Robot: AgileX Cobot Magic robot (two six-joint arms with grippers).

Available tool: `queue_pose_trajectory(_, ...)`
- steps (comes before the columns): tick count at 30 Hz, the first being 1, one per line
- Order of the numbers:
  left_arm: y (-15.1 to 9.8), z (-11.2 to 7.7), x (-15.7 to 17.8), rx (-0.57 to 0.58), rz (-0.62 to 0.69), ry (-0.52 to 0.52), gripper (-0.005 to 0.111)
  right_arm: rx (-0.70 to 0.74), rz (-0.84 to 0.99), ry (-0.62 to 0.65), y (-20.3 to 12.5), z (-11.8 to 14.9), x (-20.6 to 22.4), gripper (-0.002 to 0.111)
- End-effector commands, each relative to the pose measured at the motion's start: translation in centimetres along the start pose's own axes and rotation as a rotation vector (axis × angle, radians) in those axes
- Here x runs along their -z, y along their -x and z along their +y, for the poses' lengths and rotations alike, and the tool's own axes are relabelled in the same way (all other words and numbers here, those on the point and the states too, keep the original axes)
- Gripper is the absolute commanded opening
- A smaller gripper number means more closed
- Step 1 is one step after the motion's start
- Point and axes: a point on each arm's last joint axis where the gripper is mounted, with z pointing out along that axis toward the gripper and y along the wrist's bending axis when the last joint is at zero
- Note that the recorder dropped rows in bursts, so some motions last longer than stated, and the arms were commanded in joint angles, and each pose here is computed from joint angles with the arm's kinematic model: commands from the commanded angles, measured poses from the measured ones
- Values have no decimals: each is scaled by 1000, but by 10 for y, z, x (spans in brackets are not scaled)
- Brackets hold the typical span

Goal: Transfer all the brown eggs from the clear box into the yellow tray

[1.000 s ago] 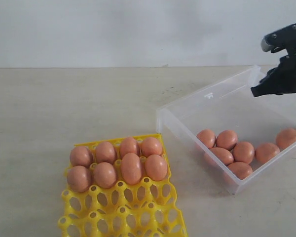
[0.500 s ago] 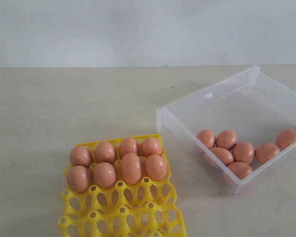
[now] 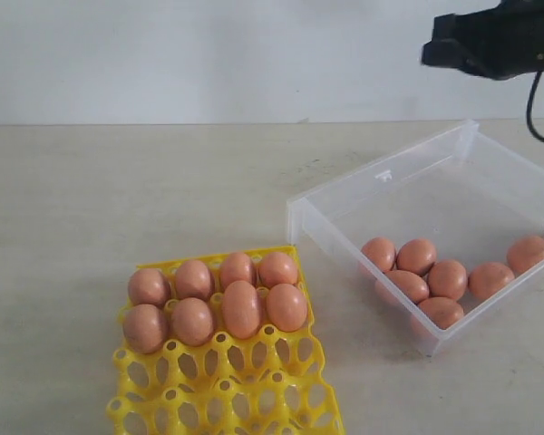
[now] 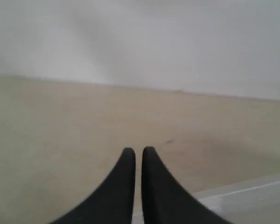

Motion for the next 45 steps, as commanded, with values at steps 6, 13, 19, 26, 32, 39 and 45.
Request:
queue_pose_trajectory(6,1,0,0,-2,-11,3,4,14,175,-100,-58,10,-28,0)
queue_pose_trajectory(13,1,0,0,-2,-11,3,4,-19,302,-125,-103,7,-39,0)
queue_pose_trajectory(19,1,0,0,-2,-11,3,4,-30,358,44,-114,25,-39,64)
queue_pose_trajectory(26,1,0,0,-2,-11,3,4,-118,381,-58,-127,17,-36,63)
queue_pose_trajectory(32,1,0,0,-2,-11,3,4,4,250,-417,-106,-10,-23,58)
queue_pose_trajectory(39,1,0,0,-2,-11,3,4,122,79,-981,-80,-45,12,13)
queue_pose_trajectory(45,1,0,0,-2,-11,3,4,622,382,-1178,-78,-67,32,0)
